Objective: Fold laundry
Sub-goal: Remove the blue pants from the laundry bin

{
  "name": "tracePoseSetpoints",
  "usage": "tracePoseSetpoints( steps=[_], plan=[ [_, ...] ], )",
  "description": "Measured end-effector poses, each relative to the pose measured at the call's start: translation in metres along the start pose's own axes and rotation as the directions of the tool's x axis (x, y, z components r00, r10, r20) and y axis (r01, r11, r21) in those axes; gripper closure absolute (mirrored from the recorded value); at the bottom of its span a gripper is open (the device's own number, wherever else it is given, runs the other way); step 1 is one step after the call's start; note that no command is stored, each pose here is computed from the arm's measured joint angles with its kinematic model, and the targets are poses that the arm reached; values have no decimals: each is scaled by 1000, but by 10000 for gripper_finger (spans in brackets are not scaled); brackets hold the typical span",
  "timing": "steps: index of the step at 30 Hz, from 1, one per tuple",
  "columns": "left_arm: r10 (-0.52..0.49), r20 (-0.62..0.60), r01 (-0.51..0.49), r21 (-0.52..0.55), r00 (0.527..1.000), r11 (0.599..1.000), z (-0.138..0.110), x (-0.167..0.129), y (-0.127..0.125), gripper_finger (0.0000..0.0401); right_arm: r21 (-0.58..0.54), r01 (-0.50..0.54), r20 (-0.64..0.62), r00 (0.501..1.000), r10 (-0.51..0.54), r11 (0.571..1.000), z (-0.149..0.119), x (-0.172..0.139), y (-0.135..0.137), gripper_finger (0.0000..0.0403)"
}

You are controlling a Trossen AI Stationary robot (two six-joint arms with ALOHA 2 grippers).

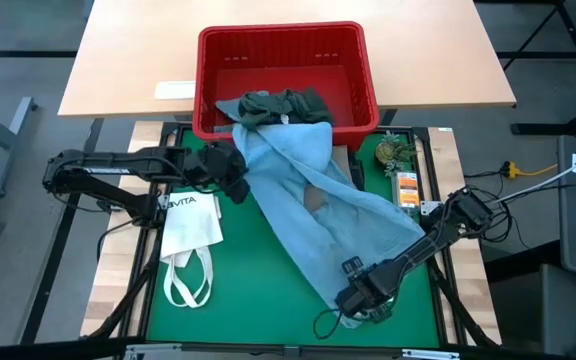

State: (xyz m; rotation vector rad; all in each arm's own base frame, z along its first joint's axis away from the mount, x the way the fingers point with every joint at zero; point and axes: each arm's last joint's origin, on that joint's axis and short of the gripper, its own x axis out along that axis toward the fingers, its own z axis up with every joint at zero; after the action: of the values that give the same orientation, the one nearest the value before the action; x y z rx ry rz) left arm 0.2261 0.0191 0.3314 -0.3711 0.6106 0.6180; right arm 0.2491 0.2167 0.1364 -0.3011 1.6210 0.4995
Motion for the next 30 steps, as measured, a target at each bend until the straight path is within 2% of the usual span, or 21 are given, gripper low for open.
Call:
tracePoseSetpoints(
  steps=[5, 8, 13, 16, 19, 24, 27, 28, 30],
  plan=[
    [-114, -110, 117, 14, 987, 993, -12, -10, -7, 401, 10, -85, -117, 989, 86, 996, -13, -2, 8, 253],
    [-183, -199, 186, -5, 963, 983, -20, -14, -12, 401, 15, -103, -166, 981, 104, 995, -19, -2, 12, 253],
    [-321, -416, 328, -58, 851, 943, -38, -25, -22, 401, 4, -132, -204, 970, 130, 991, -23, -1, 20, 253],
    [-363, -499, 380, -72, 786, 922, -48, -32, -28, 401, -12, -131, -208, 970, 125, 991, -25, 0, 24, 253],
    [-397, -543, 422, -84, 740, 903, -55, -39, -35, 401, -21, -147, -213, 967, 139, 989, -26, 0, 29, 253],
    [-407, -589, 453, -77, 698, 888, -65, -48, -41, 389, -21, -171, -229, 960, 161, 985, -28, 0, 32, 253],
    [-449, -698, 513, -135, 558, 848, -73, -56, -42, 383, -5, -216, -271, 940, 206, 976, -32, 1, 36, 253],
    [-447, -733, 504, -164, 514, 848, -76, -59, -42, 383, -7, -221, -270, 939, 211, 975, -32, 1, 37, 253],
    [-415, -791, 436, -211, 449, 875, -82, -64, -40, 386, -9, -228, -288, 933, 216, 974, -34, 1, 40, 253]
  ],
)
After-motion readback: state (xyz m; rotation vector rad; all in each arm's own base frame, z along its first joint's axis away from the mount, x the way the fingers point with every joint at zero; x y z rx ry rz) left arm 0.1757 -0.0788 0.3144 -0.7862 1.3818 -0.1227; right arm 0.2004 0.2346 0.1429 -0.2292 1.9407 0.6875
